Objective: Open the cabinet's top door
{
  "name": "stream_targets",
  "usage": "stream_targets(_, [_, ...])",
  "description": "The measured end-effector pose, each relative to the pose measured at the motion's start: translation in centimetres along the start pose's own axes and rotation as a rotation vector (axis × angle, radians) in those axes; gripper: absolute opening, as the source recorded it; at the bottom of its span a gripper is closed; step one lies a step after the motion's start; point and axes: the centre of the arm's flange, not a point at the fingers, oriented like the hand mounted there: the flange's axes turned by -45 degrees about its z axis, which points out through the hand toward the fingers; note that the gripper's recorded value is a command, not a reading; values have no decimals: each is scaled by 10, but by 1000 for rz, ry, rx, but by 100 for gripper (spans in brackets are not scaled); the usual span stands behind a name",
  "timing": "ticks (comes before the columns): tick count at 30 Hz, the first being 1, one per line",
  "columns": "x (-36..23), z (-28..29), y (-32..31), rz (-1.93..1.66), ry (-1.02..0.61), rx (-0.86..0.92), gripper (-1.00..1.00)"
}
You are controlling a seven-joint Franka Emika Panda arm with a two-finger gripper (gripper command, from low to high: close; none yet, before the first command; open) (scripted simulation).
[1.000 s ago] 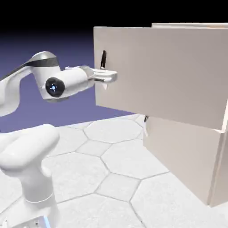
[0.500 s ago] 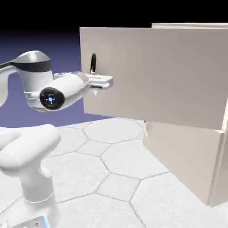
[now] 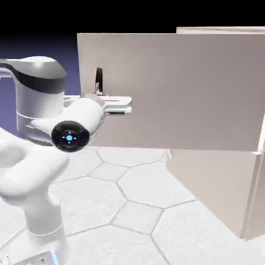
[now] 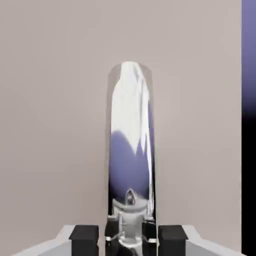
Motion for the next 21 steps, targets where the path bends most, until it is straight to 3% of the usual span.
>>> stream_targets(21, [0,-167,-86,-1,0,-369,-100])
